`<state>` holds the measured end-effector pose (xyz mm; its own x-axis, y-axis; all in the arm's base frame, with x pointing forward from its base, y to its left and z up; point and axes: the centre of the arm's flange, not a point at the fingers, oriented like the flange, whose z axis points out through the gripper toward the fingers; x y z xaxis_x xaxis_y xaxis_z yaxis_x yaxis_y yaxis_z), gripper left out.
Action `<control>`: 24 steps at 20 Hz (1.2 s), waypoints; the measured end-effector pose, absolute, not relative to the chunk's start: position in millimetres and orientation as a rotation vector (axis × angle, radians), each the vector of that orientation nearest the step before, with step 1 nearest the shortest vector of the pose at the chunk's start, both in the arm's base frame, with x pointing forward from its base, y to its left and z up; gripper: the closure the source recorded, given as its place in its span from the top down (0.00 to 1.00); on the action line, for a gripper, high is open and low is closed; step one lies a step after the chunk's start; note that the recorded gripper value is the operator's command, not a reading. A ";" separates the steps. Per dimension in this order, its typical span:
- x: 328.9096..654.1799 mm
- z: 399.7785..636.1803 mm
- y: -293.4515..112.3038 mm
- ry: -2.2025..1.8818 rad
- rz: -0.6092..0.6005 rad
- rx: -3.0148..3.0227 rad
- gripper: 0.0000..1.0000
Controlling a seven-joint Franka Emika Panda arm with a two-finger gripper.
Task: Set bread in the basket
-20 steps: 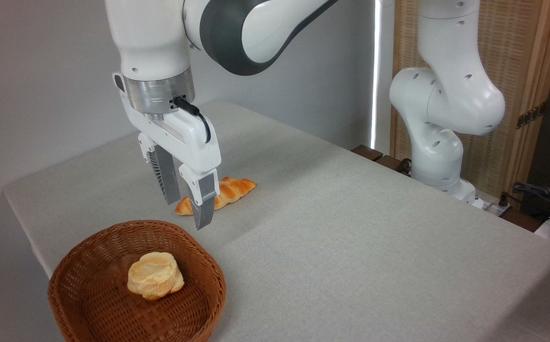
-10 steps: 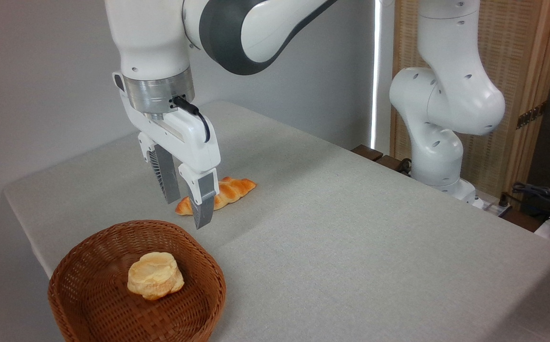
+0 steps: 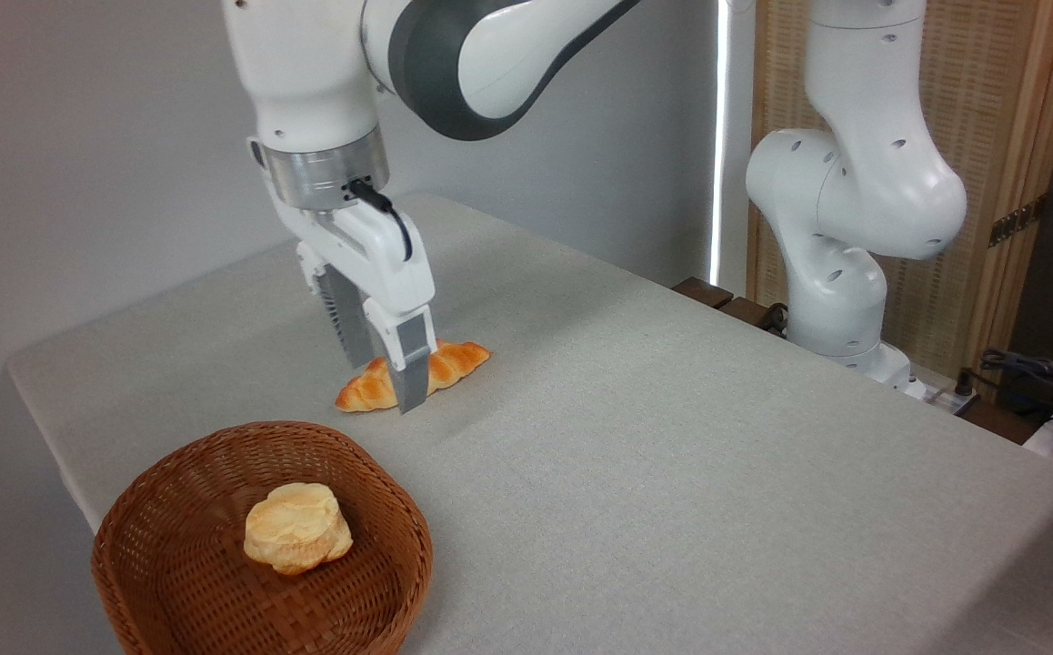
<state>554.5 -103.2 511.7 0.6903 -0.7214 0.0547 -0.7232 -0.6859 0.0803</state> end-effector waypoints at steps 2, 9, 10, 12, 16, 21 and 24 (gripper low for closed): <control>539.7 509.2 -117.5 -1.241 0.026 2.788 1.00; 480.3 486.7 -193.8 -1.467 0.074 2.703 1.00; 474.6 482.4 -200.9 -1.489 0.079 2.693 1.00; 465.7 468.5 -211.8 -1.522 0.095 2.678 1.00; 457.7 445.3 -220.2 -1.549 0.139 2.668 1.00; 457.0 429.9 -221.7 -1.551 0.120 2.665 1.00; 458.0 421.3 -229.7 -1.567 0.125 2.653 1.00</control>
